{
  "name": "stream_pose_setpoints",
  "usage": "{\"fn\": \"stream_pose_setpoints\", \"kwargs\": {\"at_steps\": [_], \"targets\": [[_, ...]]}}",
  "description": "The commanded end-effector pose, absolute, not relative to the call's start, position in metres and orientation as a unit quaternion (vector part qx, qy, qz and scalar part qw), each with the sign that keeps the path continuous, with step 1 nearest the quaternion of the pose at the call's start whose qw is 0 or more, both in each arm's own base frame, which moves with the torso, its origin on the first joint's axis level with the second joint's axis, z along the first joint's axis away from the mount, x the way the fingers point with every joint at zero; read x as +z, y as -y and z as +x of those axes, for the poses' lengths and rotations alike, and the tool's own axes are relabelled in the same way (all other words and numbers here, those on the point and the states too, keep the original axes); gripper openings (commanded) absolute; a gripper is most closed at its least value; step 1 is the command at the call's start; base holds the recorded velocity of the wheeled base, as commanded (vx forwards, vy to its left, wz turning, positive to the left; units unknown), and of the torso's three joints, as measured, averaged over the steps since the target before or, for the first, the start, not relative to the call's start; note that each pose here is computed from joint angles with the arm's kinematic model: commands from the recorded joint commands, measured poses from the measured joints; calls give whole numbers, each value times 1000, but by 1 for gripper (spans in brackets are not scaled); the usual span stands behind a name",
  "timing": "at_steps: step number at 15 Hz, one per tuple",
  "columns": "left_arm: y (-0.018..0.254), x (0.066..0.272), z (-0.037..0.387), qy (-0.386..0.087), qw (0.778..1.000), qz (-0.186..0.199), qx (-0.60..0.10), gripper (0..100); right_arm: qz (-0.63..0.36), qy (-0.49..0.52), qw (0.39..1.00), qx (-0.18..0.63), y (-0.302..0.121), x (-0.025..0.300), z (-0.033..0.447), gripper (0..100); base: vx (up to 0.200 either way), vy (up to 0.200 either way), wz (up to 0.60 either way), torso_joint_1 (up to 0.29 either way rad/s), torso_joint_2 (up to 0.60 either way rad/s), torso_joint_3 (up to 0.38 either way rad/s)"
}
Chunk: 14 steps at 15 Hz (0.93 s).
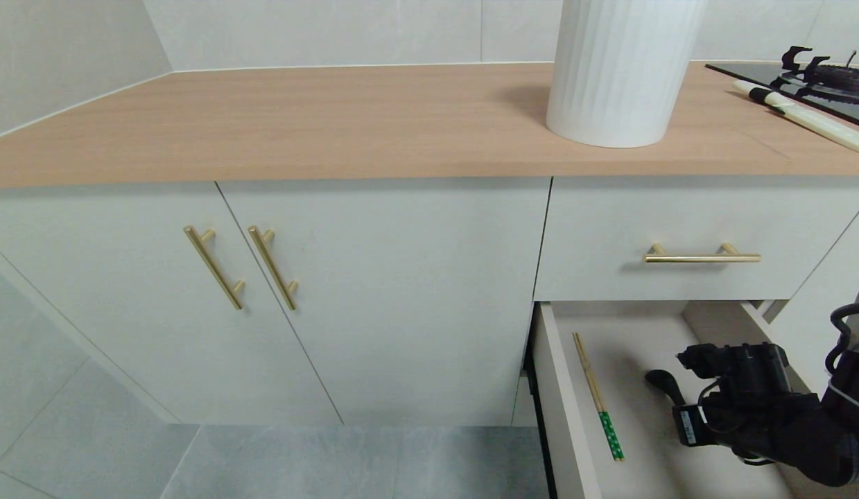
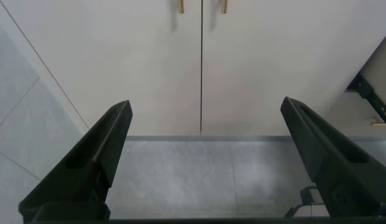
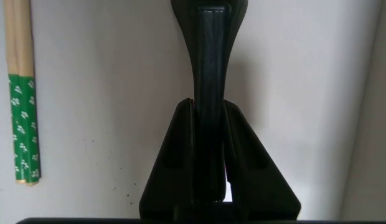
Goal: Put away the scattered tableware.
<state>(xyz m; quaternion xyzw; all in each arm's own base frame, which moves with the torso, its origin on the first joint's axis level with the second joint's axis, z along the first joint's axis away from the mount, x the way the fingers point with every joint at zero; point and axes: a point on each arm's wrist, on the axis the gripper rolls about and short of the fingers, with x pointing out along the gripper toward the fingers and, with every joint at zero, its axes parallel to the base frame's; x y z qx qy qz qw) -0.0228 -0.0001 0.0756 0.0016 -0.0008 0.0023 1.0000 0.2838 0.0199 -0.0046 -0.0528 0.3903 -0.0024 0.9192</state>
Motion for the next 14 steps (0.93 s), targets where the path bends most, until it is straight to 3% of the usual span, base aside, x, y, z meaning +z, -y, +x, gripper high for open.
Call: {"fn": "stream_pose_setpoints", "kwargs": {"at_steps": [1,2,9,14], "targets": [[0,76,-23,1,1000,2,3,100,-53,-392,918,-2,-20,-6,284,0,0,0,0,0,0,0],[0,76,-23,1,1000,2,3,100,-54,-391,919,-1,-20,-5,284,100,0,0,0,0,0,0],[0,76,-23,1,1000,2,3,100,-55,-380,923,-6,-20,2,282,100,0,0,0,0,0,0],[0,76,-23,1,1000,2,3,100,-52,-277,959,-16,-18,95,240,100,0,0,0,0,0,0]]}}
